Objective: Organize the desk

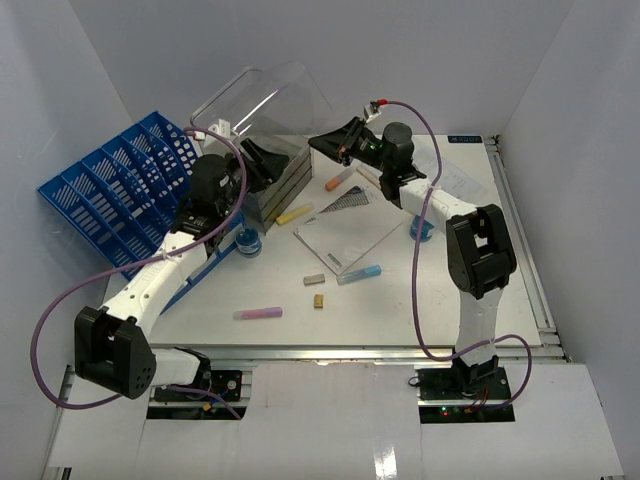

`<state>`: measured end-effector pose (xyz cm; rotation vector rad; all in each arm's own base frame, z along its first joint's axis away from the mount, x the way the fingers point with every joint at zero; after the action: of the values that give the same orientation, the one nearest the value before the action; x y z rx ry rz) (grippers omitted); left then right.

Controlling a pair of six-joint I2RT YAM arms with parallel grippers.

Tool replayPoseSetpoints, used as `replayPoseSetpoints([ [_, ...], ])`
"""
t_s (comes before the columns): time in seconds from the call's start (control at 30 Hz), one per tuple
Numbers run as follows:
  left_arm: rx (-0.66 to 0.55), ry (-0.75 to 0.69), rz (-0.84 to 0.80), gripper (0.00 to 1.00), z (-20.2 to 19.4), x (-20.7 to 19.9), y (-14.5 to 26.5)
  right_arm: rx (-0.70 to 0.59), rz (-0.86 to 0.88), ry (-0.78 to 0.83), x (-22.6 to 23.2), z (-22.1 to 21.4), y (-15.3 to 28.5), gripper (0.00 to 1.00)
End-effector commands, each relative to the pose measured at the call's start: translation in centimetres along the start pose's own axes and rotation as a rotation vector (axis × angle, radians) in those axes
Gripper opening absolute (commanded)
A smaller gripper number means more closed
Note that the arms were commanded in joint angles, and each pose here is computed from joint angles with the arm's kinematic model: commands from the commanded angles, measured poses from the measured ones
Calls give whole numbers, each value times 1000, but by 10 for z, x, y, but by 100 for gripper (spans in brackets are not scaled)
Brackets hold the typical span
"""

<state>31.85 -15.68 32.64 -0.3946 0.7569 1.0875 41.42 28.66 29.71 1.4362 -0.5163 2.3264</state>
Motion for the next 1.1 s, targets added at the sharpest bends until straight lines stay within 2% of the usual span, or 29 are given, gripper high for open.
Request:
replayPoseSetpoints([
  [0.0,-29,24,-69,60,15,-21,-6,26,127,139,50,-10,5,8],
  [0.1,-20,43,-86,50,14,-23,-5,37,123,151,52,-15,6,8],
  [0.17,-23,53,-100,40,14,-25,-2,45,124,173,51,-18,8,13],
  [0.2,-27,57,-108,36,15,-27,1,50,129,194,52,-18,9,18],
  [0.23,-34,61,-115,33,17,-29,4,55,136,223,54,-18,11,26],
  [0.33,-57,89,-124,21,23,-36,11,101,129,404,48,-20,24,64],
  [0.47,-77,124,-143,13,33,-48,21,257,104,689,30,-29,63,87],
  [0.57,-82,151,-140,7,41,-54,26,369,-33,921,18,-29,103,93],
  [0.63,-80,168,-148,4,45,-57,29,392,-226,1047,5,-24,126,98],
  [0.77,-54,244,-164,0,54,-52,32,460,-627,1224,-13,-27,191,90],
  [0.87,-17,296,-188,0,58,-43,35,442,-831,1210,-26,-21,235,90],
  [1.07,21,325,-211,0,60,-31,38,454,-984,1055,-63,-5,280,90],
])
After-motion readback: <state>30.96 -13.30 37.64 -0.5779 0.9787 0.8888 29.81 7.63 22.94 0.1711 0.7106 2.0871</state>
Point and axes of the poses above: each gripper's point midway between its finger pads, its own y axis back along the fingers, its own x axis along the line the jaws close on, z = x × y, the point moved 9 cm from there along y, back along the fingers, and after that the axes turned 5 degrees about y, right-handed, at the moved point
